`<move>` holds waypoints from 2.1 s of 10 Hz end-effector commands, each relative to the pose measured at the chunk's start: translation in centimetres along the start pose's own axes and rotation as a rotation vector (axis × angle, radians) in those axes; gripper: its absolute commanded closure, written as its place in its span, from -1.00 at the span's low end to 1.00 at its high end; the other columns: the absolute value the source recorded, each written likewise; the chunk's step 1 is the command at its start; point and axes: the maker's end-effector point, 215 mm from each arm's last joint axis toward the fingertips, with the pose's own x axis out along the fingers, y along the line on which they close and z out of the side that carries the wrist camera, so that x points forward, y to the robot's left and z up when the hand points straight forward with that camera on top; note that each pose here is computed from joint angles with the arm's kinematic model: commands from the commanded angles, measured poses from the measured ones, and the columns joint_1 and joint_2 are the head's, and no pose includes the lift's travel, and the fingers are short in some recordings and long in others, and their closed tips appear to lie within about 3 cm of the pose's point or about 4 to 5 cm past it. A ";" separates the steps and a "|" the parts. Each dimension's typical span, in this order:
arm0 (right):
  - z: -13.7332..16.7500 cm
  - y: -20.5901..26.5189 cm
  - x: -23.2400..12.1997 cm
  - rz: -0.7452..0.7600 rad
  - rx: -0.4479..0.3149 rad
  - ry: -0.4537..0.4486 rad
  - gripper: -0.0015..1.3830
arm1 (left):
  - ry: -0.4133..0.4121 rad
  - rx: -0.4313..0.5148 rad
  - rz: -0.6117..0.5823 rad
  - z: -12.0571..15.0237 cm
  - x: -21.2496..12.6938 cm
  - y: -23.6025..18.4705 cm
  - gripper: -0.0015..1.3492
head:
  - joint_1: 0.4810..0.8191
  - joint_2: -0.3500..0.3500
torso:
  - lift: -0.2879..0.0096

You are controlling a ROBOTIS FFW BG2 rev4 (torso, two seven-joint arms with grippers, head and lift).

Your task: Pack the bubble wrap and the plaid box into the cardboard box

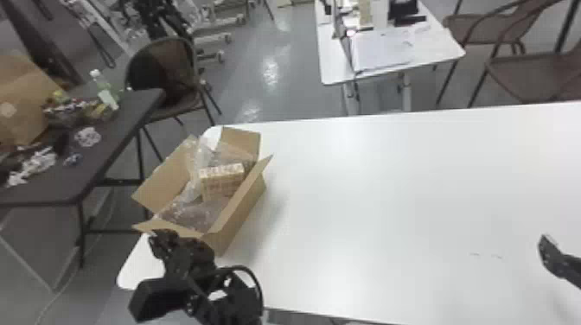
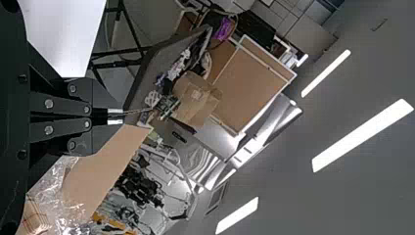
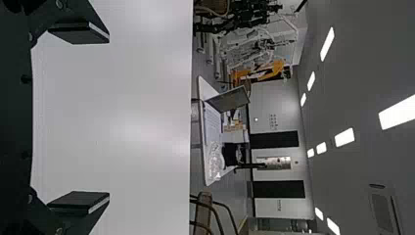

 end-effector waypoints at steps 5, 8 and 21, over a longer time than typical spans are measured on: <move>-0.1 0.4 0.0 0.006 -0.022 0.025 -0.77 | -0.134 0.015 -0.063 4.8 -1.0 -0.3 -0.66 | 0.27 0.99 | 0.14; 0.7 -0.5 -1.2 -0.089 -0.045 0.017 -0.77 | -0.053 0.206 -0.197 6.5 -5.3 -0.2 -0.62 | 0.27 1.00 | 0.14; 1.2 1.0 -6.4 -0.131 -0.092 0.109 -0.77 | 0.598 0.521 -0.810 -5.2 -20.7 -7.5 -0.63 | 0.27 0.14 | 0.14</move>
